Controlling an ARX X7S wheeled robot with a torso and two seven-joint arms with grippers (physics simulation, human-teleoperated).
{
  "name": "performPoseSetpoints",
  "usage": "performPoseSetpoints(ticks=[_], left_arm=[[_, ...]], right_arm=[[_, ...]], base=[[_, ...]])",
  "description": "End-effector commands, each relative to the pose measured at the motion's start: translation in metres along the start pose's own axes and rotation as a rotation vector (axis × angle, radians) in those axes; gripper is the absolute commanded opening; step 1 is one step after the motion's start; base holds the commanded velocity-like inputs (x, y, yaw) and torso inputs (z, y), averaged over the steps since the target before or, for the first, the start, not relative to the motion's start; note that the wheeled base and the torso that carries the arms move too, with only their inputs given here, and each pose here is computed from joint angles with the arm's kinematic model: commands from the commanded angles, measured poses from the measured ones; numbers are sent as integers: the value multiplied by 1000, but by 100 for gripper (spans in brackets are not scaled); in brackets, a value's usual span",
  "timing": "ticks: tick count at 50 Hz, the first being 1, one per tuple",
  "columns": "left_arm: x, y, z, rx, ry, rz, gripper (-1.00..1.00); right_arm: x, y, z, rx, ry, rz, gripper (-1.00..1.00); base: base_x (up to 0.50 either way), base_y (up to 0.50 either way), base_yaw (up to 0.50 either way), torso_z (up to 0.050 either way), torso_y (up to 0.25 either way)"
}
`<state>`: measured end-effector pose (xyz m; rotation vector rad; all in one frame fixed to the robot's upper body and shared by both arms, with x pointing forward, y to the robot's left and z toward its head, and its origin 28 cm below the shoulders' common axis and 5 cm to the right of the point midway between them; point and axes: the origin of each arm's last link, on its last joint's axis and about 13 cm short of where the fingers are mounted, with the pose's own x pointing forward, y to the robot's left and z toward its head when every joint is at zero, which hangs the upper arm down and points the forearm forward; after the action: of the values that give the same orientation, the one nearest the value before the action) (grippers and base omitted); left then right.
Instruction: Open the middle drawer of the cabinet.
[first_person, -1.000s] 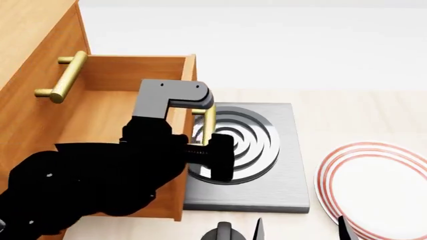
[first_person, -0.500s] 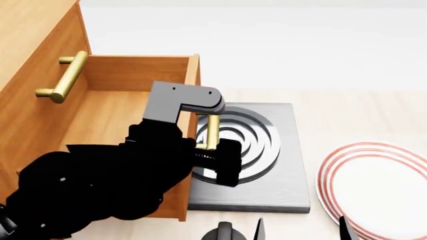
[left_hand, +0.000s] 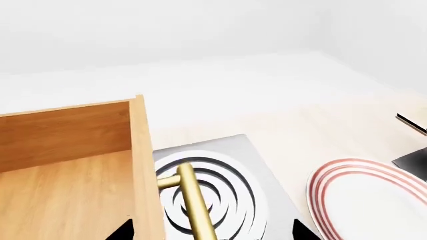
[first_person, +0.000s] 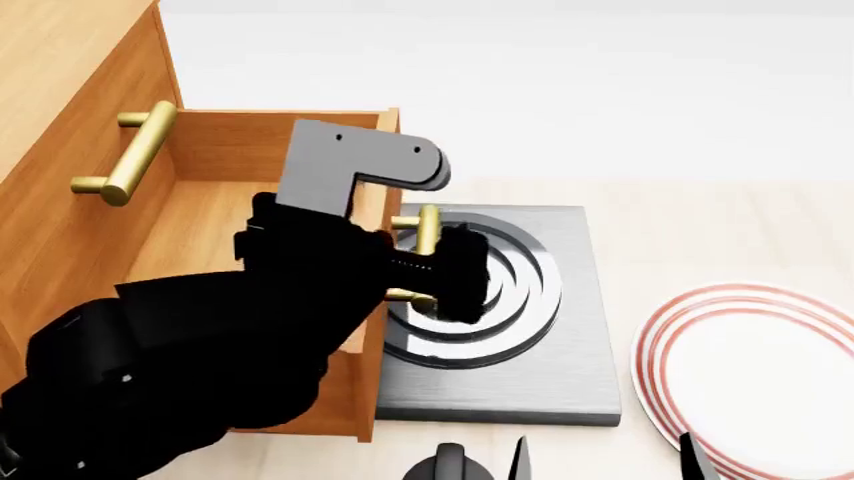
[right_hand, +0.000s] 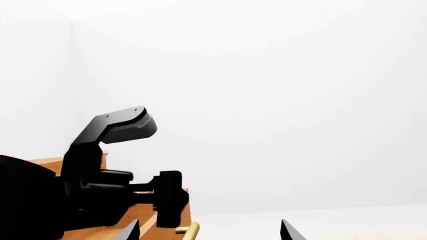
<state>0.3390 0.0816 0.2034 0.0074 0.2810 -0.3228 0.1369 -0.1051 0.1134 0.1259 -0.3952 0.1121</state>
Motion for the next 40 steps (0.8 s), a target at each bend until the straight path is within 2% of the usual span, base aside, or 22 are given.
performPoseSetpoints(ticks=[1, 17, 27, 28, 30, 34, 40], left_arm=[[0, 7, 9, 41, -117, 49, 100], [-4, 16, 18, 98, -200, 98, 100], [-16, 17, 23, 175, -384, 42, 100], [-18, 16, 25, 205, -409, 50, 100], [-20, 16, 27, 192, -426, 38, 100], [-23, 15, 30, 233, -475, 53, 100], [-28, 15, 35, 243, -512, 56, 100]], right_arm=[[0, 0, 0, -1, -3, 2, 100], [0, 1, 0, 1, -6, 7, 100], [0, 1, 0, 1, -4, 11, 100], [0, 2, 0, 1, -3, 13, 100], [0, 2, 0, 0, -3, 13, 100], [0, 1, 0, 2, -4, 12, 100], [0, 1, 0, 2, -4, 11, 100]], base=[[0, 0, 0, 0, 0], [0, 0, 0, 0, 0], [0, 0, 0, 0, 0], [0, 0, 0, 0, 0], [0, 0, 0, 0, 0], [0, 0, 0, 0, 0], [0, 0, 0, 0, 0]])
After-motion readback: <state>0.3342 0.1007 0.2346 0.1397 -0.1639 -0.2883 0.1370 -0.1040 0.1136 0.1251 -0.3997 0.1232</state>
